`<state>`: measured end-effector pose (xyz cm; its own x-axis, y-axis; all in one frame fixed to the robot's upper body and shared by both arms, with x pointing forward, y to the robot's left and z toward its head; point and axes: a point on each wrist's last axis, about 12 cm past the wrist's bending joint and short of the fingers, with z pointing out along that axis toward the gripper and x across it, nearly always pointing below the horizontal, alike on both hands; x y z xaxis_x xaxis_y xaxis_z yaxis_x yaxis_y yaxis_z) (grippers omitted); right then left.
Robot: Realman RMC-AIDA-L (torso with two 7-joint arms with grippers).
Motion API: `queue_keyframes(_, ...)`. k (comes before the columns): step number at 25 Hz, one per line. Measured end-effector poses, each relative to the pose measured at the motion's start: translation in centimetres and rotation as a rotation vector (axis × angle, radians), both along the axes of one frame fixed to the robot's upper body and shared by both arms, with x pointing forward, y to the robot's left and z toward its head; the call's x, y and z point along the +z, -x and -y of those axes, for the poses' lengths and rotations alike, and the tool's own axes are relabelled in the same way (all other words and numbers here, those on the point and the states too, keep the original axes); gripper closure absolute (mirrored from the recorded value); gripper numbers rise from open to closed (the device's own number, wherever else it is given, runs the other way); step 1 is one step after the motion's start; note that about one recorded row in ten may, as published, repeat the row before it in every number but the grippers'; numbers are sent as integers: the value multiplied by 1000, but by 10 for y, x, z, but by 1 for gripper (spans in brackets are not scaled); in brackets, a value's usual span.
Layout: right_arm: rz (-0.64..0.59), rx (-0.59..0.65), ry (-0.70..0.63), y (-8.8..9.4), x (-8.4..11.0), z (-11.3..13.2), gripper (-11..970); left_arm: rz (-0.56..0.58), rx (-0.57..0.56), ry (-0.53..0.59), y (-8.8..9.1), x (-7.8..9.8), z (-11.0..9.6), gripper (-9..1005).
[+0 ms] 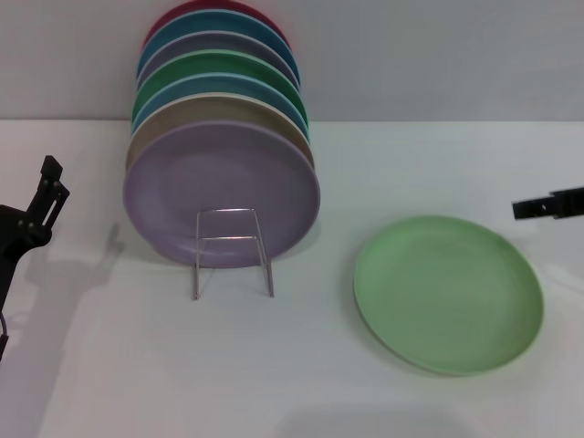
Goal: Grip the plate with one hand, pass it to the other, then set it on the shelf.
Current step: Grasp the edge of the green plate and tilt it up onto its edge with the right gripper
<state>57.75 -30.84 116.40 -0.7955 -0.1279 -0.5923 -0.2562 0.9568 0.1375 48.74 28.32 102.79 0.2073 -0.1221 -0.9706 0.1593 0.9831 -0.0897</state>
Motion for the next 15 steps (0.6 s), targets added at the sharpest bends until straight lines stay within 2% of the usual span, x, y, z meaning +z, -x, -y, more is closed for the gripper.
queue_keyframes(7,-139,-7,-23,0,-4,9,221,4,4,2,-1,1,-1,176)
queue_keyframes(15,-206,-7,-27,-3,-20,10,222,7,4,0,-3,2,-1,180)
